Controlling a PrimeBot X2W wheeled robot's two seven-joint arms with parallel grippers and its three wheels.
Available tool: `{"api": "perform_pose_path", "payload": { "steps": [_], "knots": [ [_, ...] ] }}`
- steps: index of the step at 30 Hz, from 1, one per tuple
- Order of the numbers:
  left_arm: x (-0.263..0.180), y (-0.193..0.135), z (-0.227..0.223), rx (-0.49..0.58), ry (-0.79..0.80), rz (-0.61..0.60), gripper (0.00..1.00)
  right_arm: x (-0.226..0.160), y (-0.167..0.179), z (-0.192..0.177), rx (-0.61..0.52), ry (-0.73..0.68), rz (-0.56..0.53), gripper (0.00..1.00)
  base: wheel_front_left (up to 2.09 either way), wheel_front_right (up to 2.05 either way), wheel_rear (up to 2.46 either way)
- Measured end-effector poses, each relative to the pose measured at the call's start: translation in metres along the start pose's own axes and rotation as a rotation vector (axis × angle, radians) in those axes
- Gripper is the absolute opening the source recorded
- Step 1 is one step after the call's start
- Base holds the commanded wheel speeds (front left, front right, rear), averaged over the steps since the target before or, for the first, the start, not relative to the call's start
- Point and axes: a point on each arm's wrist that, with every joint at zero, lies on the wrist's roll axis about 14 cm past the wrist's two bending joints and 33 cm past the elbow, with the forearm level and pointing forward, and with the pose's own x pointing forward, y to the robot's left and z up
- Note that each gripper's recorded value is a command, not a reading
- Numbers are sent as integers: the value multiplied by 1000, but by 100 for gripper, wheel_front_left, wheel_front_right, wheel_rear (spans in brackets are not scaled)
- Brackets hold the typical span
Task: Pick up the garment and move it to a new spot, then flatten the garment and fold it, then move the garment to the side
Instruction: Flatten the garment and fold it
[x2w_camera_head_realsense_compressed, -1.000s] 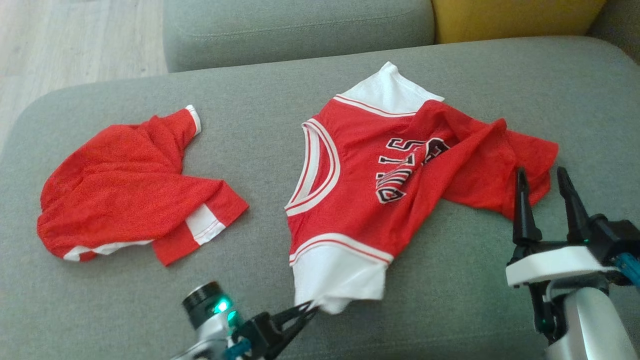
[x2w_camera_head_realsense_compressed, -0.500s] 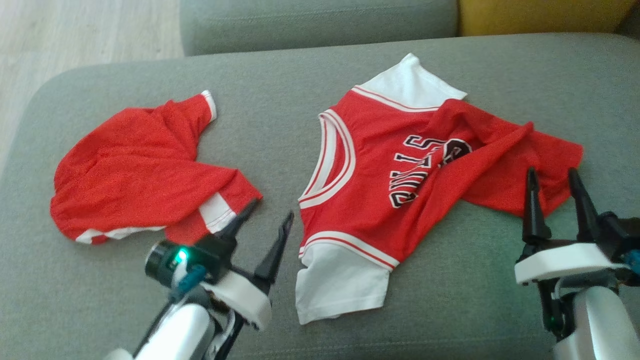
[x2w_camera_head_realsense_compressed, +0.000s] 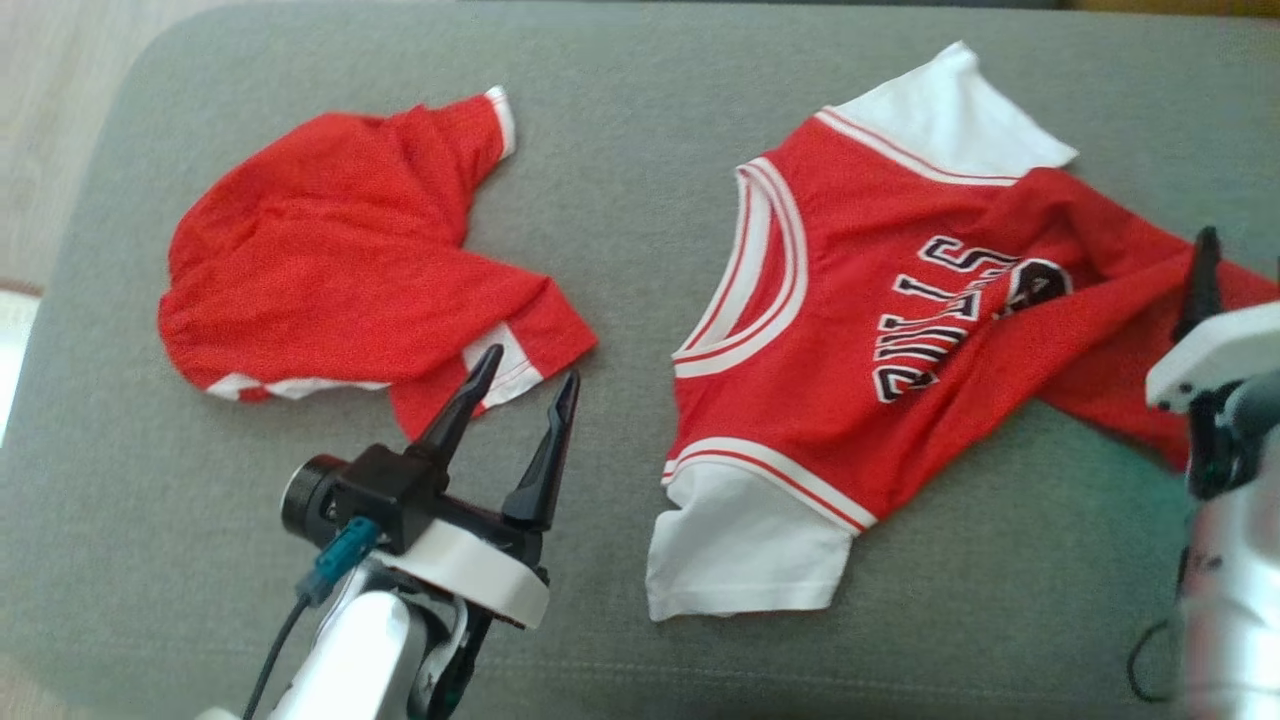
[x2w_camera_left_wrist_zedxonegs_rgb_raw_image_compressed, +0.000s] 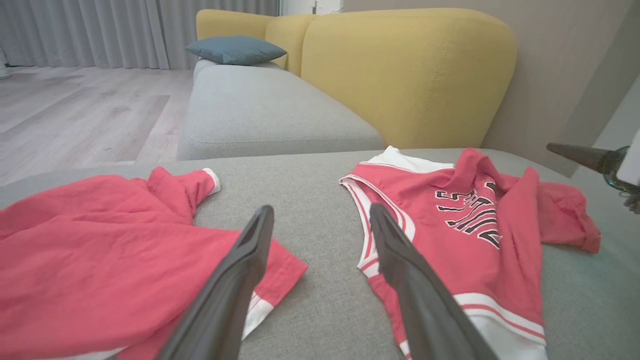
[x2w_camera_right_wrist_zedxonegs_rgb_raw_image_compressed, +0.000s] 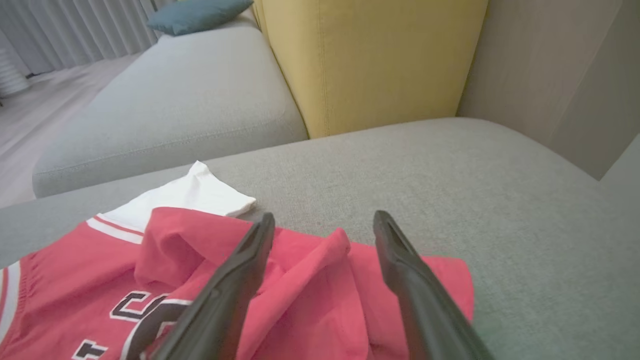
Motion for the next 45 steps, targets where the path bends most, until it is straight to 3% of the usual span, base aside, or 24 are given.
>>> {"api": "perform_pose_path", "payload": {
  "steps": [7,13,14,15,25,34,38,45],
  "knots": [
    [-2,9,-11,-13,30,29,100,26,-2,-30,-18,154,-54,100,0,0,0],
    [-3,13,-15,-15,42,37,100,30,-4,-46,-18,203,-73,100,0,0,0],
    [-3,13,-16,-13,43,36,100,31,-2,-47,-12,206,-66,27,0,0,0],
    [-2,12,-16,-13,42,36,100,32,0,-47,-8,203,-62,0,0,0,0],
    [5,7,-12,-12,26,13,100,29,-2,-19,27,44,-58,0,0,0,0],
    [6,-13,-1,-25,-8,-37,100,-10,-15,31,73,-170,-27,0,0,0,0],
    [6,-25,2,-30,-17,-70,100,-43,-35,23,97,-180,-45,0,0,0,0],
    [14,-49,16,-24,-59,-142,100,-108,-64,-18,123,-73,-78,0,0,0,0]
  ]
}}
